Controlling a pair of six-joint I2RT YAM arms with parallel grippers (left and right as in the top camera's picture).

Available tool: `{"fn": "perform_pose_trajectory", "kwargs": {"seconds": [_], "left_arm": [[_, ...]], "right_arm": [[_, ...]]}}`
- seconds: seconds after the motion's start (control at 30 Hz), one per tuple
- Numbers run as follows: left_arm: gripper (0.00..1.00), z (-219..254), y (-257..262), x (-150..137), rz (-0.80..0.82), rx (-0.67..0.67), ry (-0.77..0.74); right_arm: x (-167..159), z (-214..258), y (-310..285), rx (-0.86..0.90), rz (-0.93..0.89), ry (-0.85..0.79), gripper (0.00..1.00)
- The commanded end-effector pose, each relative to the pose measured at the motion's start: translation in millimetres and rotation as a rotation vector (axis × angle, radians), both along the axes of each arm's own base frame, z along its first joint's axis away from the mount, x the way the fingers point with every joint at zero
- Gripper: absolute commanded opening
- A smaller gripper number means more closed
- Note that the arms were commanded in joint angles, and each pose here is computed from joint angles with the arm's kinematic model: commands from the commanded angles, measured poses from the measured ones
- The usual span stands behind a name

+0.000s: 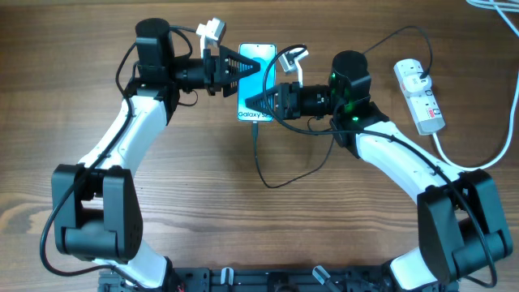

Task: Plug charger to phone and switch on socket

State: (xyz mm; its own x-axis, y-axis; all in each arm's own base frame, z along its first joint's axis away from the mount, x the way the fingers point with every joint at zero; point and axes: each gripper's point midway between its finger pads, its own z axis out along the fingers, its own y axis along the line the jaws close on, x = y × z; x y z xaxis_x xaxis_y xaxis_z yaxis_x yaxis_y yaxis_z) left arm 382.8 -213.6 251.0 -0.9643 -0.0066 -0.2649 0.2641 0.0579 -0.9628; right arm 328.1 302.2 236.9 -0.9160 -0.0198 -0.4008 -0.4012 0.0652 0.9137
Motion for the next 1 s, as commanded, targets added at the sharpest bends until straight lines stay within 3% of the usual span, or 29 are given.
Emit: {"fn": "perform_pose_trajectory", "kwargs": {"seconds": [0.0, 0.17, 0.37, 0.6, 0.87, 0.97], "left_arm": [[0.95, 5, 10, 20, 0.128, 0.040, -0.046], [1.00, -23, 32, 39, 0.280, 0.129, 0.060], [1.00, -94, 61, 40, 0.472, 0.408, 0.269], [1.00, -110, 75, 46, 0.561, 0.501, 0.291], [1.00, -153, 129, 46, 0.796, 0.804, 0.363], [1.00, -157, 134, 43, 0.810, 0.835, 0.376]], "right_arm": [[2, 2, 0, -0.005, -0.009, -0.032, 0.04], [11, -28, -16, -0.090, -0.058, 0.023, 0.04], [28, -66, -44, -0.235, -0.177, 0.036, 0.04], [41, -105, -81, -0.409, -0.291, 0.052, 0.04], [35, -163, -133, -0.767, -0.397, 0.089, 0.04], [33, -173, -143, -0.835, -0.415, 0.098, 0.04]]}}
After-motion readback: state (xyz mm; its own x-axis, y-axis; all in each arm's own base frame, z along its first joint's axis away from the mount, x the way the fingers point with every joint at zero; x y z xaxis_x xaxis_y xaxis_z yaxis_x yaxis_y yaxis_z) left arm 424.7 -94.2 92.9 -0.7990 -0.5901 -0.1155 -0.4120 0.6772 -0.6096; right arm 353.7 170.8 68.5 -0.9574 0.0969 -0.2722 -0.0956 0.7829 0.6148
